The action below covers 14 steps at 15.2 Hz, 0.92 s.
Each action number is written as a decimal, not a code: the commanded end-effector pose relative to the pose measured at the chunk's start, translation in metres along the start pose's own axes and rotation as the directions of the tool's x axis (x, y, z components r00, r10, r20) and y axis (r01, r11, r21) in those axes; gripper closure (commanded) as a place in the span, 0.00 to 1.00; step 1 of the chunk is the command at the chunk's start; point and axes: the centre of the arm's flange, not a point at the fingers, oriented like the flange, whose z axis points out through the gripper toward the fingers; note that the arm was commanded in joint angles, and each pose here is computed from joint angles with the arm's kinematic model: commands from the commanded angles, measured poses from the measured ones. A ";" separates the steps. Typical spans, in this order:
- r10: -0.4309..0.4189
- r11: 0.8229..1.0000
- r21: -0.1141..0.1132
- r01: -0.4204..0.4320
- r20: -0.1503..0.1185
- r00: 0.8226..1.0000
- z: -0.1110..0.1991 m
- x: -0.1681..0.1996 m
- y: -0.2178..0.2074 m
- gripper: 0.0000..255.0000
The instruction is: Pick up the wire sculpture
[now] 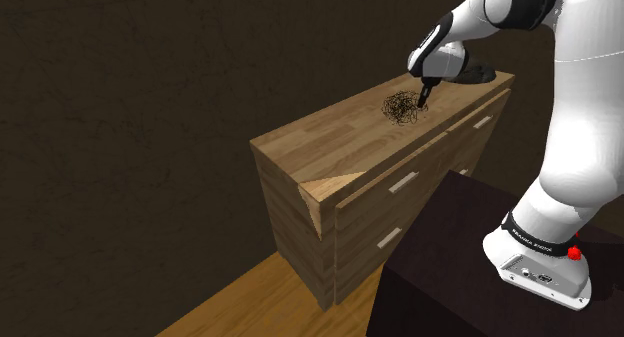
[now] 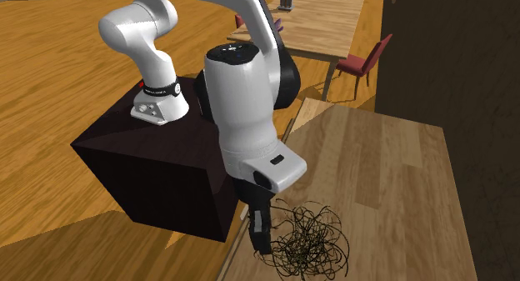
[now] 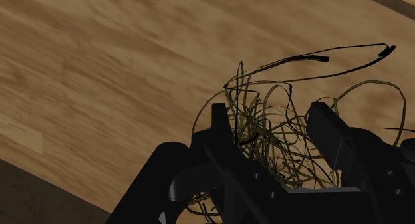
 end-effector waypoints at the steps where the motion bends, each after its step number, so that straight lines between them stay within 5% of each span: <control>1: -0.001 1.000 0.001 0.001 0.000 1.000 -0.008 0.001 0.002 1.00; 14: -0.001 1.000 0.001 0.001 0.000 1.000 -0.072 0.010 0.022 1.00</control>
